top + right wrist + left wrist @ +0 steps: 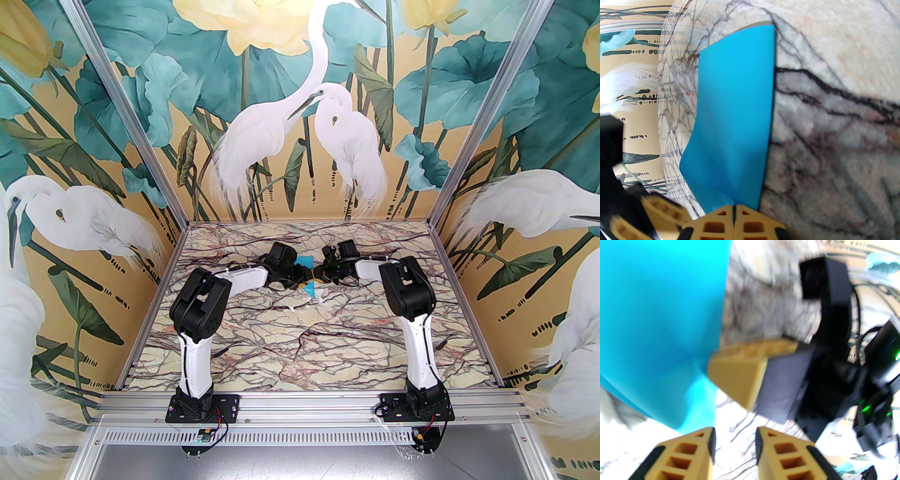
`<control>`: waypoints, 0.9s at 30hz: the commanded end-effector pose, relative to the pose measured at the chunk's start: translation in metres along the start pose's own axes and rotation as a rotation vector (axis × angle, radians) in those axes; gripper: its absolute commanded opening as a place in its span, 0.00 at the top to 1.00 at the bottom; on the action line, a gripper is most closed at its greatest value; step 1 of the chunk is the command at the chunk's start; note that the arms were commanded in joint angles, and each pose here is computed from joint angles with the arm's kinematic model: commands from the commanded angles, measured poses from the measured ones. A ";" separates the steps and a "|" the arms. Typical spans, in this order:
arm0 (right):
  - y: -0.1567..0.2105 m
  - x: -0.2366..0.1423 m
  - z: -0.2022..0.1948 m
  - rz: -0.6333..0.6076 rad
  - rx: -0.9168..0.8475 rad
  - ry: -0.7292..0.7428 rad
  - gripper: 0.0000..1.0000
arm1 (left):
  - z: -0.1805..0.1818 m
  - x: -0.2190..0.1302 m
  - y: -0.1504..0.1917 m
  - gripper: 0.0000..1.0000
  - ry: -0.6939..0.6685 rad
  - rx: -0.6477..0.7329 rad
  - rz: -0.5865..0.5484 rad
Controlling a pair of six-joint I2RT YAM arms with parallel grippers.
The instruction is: Fold a paper plane with a square sheet of paper (fold left side to right side)
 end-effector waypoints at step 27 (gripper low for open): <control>0.000 0.004 -0.016 -0.027 0.026 0.130 1.00 | 0.011 0.021 -0.025 0.68 -0.035 -0.011 0.013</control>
Point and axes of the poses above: each hand's point on the last joint's axis, 136 mm out from that joint toward the fingers, its own x axis out along the fingers, its own z axis along the line the jaws close on, y = z × x, the point moved 9 cm from there along -x, back along the fingers, and after that the axes turned 6 degrees about x, right-handed, at the moved point
